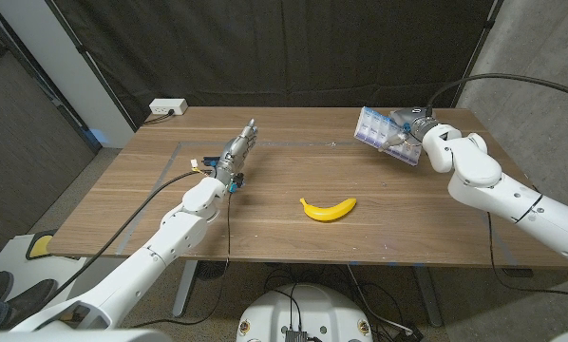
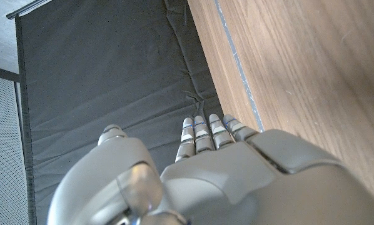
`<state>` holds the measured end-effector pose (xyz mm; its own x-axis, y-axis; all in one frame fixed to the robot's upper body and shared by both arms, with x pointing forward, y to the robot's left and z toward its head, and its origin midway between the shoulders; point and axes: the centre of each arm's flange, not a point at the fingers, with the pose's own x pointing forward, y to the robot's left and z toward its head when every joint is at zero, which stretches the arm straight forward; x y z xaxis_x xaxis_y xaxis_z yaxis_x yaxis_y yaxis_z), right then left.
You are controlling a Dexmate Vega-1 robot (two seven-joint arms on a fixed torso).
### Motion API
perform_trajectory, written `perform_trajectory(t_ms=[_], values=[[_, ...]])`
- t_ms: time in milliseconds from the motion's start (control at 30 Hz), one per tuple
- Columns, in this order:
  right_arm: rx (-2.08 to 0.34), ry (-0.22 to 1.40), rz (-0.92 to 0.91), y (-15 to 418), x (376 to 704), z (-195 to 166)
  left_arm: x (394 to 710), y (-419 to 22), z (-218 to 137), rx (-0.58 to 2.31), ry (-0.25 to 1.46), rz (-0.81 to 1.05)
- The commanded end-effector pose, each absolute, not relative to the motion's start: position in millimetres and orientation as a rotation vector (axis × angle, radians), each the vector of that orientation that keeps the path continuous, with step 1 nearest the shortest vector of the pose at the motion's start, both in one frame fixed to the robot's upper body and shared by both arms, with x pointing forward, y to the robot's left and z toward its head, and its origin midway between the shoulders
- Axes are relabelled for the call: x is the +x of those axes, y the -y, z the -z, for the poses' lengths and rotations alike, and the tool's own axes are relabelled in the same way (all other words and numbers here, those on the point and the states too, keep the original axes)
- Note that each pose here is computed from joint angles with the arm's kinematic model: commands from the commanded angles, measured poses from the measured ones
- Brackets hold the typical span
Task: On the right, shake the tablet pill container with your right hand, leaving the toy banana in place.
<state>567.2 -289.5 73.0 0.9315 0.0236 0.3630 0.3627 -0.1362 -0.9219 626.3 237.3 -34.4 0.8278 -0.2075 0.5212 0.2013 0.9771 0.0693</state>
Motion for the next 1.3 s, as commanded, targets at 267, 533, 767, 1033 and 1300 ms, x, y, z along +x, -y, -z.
perform_trajectory(t_ms=[267, 533, 767, 1033, 1300], values=[[-1.255, 0.469, 0.379, 271, 563, -67, 642, -279, 17, 0.053, 0.574, 0.260], [-1.088, 0.522, 0.361, 273, 563, -67, 645, -285, 14, 0.063, 0.569, 0.276], [-0.917, 0.580, 0.319, 280, 567, -64, 642, -288, 4, 0.057, 0.600, 0.253], [-0.728, 0.639, 0.239, 290, 581, -59, 640, -280, 10, 0.058, 0.573, 0.257], [-0.607, 0.672, 0.171, 291, 592, -53, 632, -285, 12, 0.064, 0.576, 0.235]])
